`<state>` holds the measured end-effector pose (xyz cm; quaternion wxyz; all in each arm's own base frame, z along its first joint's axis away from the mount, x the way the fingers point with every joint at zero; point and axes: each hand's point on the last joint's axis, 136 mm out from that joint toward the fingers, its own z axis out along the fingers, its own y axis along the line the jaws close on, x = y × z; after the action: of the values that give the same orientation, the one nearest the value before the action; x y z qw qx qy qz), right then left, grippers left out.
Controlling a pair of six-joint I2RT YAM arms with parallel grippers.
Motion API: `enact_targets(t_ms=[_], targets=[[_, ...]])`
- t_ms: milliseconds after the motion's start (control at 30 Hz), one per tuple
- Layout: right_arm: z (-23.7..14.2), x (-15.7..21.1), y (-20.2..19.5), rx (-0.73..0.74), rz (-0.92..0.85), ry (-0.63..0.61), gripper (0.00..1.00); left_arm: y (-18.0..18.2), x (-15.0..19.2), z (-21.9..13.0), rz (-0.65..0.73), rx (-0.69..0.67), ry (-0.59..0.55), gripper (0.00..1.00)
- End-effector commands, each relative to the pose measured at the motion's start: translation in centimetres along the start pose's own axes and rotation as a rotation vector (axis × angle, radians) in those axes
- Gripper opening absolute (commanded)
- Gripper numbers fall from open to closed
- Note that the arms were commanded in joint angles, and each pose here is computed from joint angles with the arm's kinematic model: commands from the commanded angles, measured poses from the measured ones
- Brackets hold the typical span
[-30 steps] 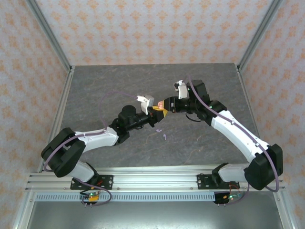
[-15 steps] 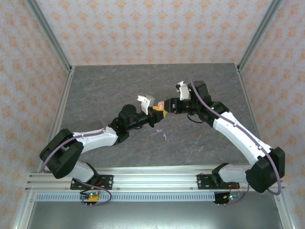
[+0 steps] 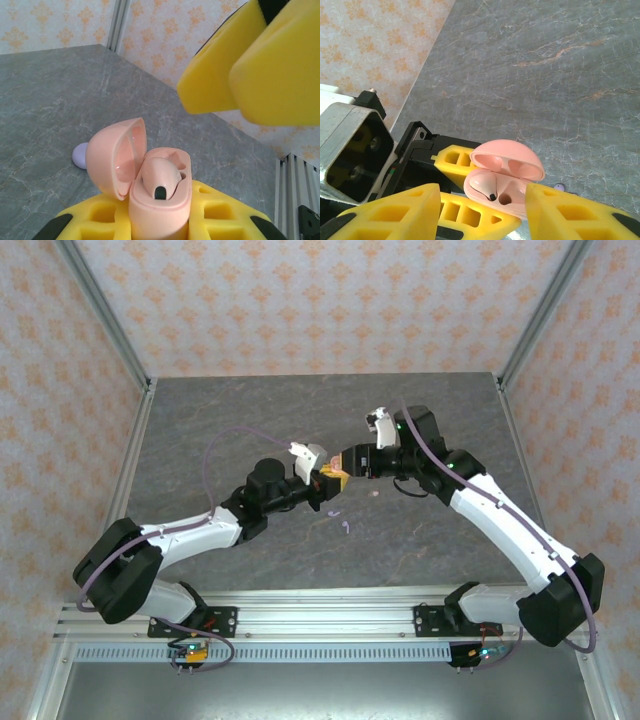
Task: Insert the wireless bluetooth earbuds into the charging case
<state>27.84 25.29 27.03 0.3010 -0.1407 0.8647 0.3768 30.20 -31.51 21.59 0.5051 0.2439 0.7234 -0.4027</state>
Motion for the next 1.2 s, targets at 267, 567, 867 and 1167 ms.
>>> enact_targets(t_ms=[267, 567, 867, 1167], targets=[[-1.9, 0.2, -11.7, 0.549, 0.184, -0.058, 0.46, 2.8, 1.2, -0.7, 0.006, -0.181, 0.077, 0.03], [-3.7, 3.8, -20.9, 0.767, 0.307, 0.117, 0.45, 3.7, 2.2, -4.2, 0.006, -0.303, 0.166, 0.02], [-2.9, 6.4, -26.4, 0.870, 0.395, 0.301, 0.43, 3.4, 2.1, -8.1, 0.020, -0.358, 0.178, 0.03], [-1.5, 6.9, -29.3, 0.973, 0.482, 0.361, 0.38, 3.0, 1.5, -9.4, 0.029, -0.367, 0.165, 0.04]])
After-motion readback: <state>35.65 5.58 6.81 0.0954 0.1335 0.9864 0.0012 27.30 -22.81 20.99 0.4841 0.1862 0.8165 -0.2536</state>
